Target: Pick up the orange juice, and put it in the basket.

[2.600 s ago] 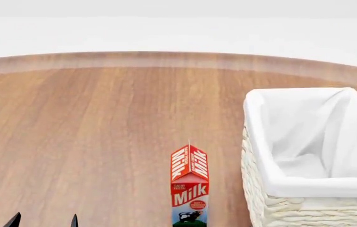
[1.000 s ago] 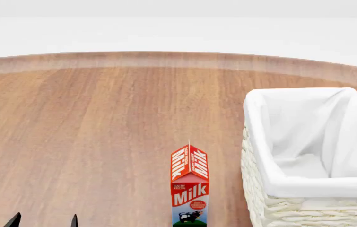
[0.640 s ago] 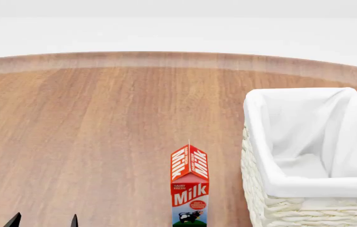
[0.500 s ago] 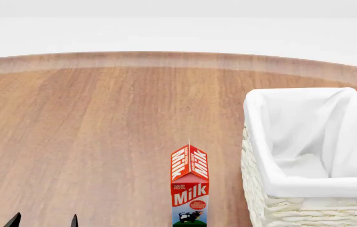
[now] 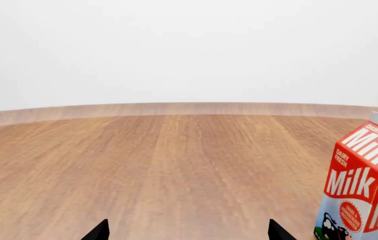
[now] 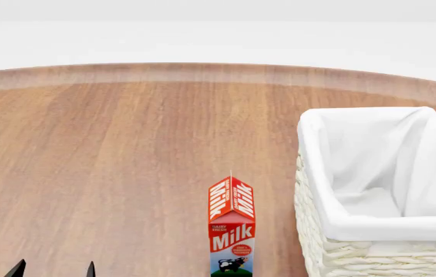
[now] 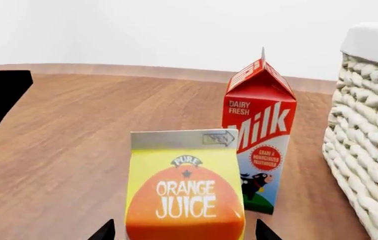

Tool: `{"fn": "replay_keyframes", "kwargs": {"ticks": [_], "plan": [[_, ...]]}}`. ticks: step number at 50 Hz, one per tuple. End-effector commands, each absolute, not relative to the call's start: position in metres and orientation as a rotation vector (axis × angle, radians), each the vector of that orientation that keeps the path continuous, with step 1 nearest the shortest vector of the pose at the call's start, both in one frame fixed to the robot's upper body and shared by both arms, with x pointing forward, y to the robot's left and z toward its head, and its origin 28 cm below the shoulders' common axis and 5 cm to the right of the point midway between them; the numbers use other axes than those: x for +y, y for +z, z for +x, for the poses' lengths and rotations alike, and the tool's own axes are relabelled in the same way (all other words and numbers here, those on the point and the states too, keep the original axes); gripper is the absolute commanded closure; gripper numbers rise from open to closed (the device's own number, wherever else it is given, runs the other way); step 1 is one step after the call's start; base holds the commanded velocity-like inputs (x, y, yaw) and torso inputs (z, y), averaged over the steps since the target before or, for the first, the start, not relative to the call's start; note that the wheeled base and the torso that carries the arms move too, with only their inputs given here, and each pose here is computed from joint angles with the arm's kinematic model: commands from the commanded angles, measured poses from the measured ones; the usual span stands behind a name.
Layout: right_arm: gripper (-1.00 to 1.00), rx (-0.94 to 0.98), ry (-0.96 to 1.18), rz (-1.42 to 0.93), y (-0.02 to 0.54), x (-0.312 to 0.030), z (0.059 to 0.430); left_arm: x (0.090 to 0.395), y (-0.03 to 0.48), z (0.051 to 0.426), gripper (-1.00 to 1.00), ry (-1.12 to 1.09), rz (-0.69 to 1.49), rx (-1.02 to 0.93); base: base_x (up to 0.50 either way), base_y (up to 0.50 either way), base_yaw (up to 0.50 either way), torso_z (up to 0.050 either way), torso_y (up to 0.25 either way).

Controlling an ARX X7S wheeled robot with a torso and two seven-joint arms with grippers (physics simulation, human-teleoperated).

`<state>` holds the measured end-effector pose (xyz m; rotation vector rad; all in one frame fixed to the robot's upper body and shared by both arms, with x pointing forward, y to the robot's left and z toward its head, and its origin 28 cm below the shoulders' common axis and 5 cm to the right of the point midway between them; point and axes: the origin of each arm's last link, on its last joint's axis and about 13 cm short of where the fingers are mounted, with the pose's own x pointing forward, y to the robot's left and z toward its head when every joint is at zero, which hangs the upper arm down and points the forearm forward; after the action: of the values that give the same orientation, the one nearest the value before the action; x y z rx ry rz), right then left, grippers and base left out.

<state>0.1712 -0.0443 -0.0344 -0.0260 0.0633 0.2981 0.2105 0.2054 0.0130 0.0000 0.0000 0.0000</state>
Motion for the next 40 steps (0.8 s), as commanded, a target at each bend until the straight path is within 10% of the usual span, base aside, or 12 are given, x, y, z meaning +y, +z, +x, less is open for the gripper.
{"fn": "replay_keyframes", "kwargs": {"ticks": [1, 40], "plan": [[-1.0, 0.067, 0.293, -0.027, -0.0362, -0.0447, 0.1746, 0.2054, 0.013, 0.2105, -1.0, 0.0, 0.0, 0.0, 0.0, 0.0, 0.0, 0.0, 0.0], [-1.0, 0.065, 0.306, -0.023, -0.0363, -0.0411, 0.1758, 0.2054, 0.013, 0.2105, -1.0, 0.0, 0.0, 0.0, 0.0, 0.0, 0.0, 0.0, 0.0]]}}
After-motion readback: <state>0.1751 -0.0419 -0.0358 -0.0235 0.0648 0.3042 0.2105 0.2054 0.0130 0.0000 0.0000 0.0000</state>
